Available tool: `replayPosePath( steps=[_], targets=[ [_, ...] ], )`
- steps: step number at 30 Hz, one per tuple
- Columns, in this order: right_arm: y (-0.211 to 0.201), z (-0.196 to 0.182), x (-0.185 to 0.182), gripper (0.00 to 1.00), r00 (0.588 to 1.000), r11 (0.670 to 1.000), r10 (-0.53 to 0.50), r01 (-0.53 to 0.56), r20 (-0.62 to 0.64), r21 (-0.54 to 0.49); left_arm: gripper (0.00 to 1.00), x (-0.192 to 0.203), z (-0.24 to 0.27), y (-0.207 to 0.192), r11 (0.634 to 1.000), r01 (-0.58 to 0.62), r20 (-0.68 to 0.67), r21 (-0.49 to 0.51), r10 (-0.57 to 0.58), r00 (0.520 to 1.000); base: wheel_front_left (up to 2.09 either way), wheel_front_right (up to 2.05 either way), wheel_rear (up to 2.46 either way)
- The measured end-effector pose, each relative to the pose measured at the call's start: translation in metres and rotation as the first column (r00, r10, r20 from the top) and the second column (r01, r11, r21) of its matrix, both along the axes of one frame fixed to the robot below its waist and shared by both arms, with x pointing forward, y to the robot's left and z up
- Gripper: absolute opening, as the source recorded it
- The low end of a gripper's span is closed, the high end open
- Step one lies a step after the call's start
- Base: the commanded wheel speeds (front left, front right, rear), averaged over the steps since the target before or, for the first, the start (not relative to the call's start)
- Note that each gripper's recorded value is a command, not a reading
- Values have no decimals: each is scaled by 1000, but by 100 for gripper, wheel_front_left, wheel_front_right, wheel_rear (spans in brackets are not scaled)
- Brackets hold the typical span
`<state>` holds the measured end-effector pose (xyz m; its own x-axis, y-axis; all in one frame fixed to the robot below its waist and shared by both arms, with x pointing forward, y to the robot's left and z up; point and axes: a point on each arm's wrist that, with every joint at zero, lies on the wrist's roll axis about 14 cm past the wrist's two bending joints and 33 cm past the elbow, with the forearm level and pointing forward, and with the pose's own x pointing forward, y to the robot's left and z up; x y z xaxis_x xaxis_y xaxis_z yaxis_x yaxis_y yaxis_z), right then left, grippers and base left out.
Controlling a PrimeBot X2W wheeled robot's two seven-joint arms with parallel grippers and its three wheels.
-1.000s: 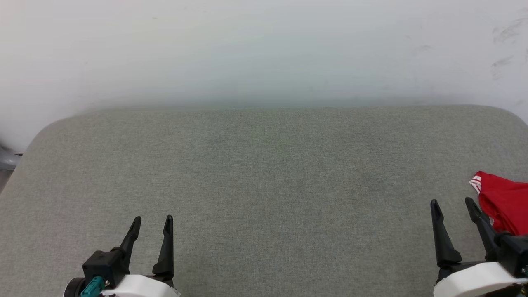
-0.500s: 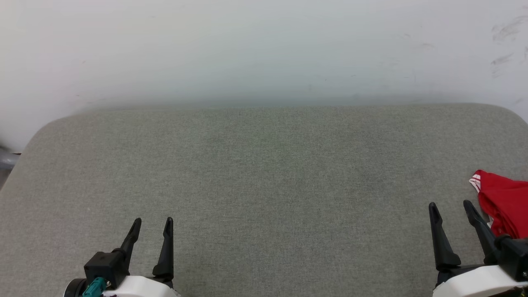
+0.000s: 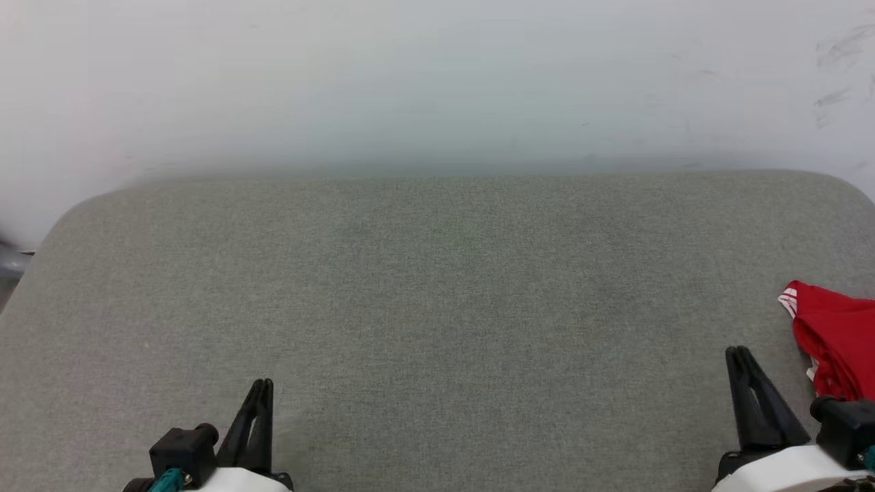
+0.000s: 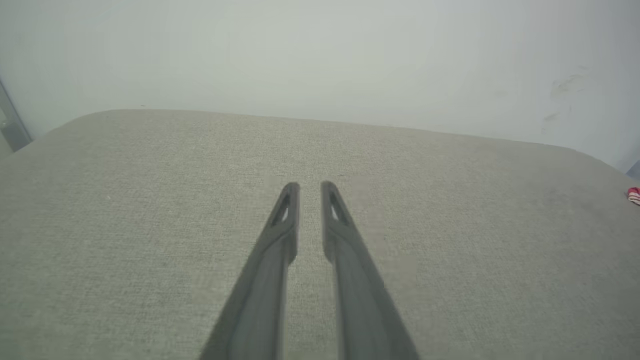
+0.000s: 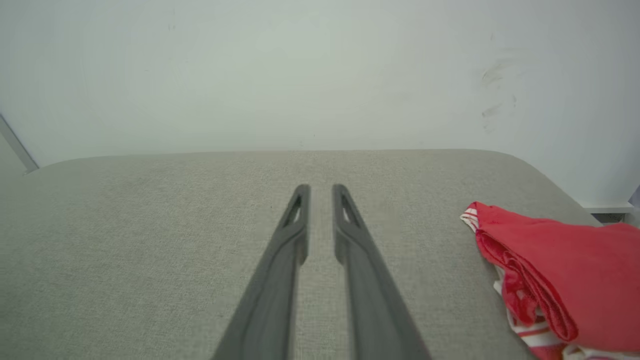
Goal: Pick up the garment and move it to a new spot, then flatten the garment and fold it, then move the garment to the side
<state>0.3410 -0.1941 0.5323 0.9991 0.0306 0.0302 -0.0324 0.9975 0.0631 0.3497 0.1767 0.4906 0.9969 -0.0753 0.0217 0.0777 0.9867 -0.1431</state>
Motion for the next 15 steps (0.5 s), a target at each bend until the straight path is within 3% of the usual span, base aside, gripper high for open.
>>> replayPosePath(
  steps=[8,15],
  targets=[
    [1,-9,1,0,1000,987,5,-1,-26,162,0,0,-9,7,989,-45,-60,-140,37,998,0,0,0],
    [1,-13,4,0,999,956,10,1,-34,294,0,5,-8,11,963,-73,-84,-258,53,995,0,0,0]
  ],
)
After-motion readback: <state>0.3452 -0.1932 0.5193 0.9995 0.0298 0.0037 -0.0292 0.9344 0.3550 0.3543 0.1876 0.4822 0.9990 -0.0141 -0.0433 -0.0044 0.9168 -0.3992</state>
